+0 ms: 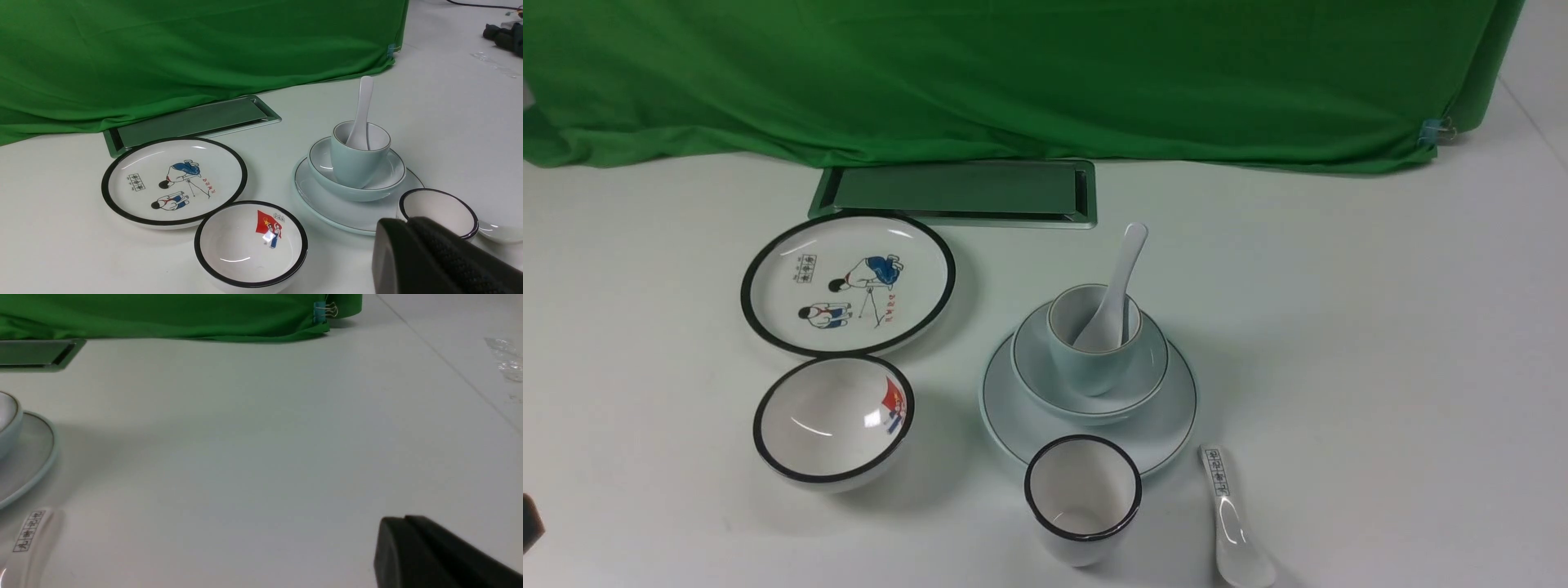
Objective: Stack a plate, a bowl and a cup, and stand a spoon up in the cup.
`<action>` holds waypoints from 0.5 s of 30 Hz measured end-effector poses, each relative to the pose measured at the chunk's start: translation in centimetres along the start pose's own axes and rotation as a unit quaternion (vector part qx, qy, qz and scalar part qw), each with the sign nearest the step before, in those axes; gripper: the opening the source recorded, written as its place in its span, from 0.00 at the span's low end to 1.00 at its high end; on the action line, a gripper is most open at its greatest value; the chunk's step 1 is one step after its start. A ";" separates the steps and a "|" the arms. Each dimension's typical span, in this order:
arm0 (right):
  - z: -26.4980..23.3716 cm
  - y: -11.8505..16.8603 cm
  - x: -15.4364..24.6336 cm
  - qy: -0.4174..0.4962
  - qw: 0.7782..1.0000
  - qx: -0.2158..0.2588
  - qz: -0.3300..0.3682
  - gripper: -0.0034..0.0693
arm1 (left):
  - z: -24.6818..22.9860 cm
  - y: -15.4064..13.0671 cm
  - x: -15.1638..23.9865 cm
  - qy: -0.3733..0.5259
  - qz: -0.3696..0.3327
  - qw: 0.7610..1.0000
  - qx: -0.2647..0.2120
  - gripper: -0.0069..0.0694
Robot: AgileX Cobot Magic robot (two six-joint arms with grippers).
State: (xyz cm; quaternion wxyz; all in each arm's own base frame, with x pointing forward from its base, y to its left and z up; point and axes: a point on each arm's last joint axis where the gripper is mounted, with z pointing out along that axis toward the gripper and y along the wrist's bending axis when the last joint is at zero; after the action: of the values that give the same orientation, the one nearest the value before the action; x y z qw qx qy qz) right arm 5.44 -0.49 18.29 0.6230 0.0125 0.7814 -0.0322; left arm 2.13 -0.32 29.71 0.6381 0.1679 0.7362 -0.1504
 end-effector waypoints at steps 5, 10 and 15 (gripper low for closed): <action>0.0 0.0 0.0 0.000 1.000 0.000 0.000 0.10 | 0.0 0.0 0.0 0.000 0.000 1.000 0.000 0.05; 0.0 0.0 0.0 0.000 1.000 0.000 0.000 0.11 | 0.0 0.0 0.0 0.000 0.000 1.000 0.000 0.05; 0.0 0.0 0.0 0.000 1.000 0.000 0.000 0.13 | 0.0 0.0 0.0 0.000 0.000 1.000 0.000 0.05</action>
State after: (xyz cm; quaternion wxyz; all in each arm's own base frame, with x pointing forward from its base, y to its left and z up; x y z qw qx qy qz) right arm 5.44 -0.49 18.29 0.6230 0.0125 0.7814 -0.0322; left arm 2.13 -0.32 29.71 0.6380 0.1676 0.7363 -0.1507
